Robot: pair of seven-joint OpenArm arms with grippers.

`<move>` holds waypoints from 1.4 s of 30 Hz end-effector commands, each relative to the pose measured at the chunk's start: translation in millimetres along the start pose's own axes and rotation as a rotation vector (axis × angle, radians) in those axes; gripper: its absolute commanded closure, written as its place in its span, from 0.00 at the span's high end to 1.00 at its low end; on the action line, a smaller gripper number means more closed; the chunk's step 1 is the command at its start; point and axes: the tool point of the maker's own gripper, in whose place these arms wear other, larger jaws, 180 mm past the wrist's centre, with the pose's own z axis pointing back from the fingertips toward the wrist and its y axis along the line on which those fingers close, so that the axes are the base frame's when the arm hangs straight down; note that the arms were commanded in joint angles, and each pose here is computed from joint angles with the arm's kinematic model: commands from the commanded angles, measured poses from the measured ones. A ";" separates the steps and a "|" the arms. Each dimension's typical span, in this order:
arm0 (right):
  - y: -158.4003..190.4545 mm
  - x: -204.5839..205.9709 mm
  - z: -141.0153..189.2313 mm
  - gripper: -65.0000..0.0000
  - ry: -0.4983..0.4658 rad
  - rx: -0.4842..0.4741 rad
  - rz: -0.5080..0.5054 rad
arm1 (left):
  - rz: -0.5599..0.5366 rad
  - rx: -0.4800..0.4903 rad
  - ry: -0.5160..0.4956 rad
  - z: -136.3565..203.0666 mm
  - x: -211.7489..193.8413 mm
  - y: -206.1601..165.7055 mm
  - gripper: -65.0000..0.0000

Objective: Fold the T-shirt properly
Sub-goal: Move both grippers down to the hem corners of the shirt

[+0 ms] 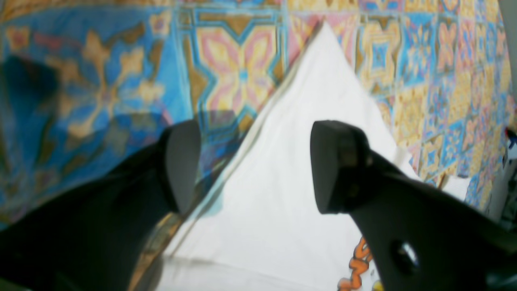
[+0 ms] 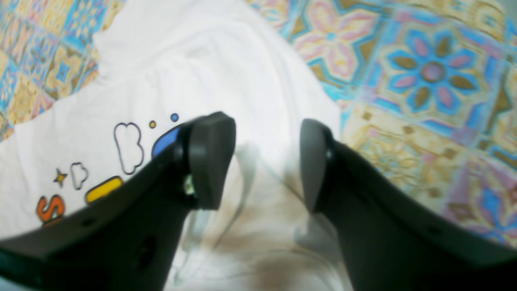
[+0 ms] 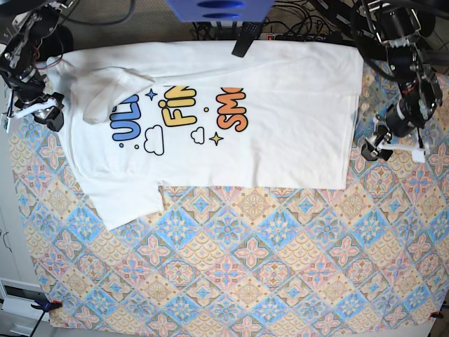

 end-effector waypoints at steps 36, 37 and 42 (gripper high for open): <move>38.3 32.1 -30.1 0.44 -0.023 0.045 0.147 | -0.335 -0.083 0.192 -106.6 -72.1 -71.9 0.12; 45.6 38.6 -34.1 0.44 -0.035 0.061 0.154 | -0.322 -0.089 0.192 -105.6 -70.8 -71.4 0.12; 48.2 40.4 -44.4 0.44 0.004 0.030 0.251 | -0.274 -0.112 0.170 -94.1 -56.9 -62.8 0.01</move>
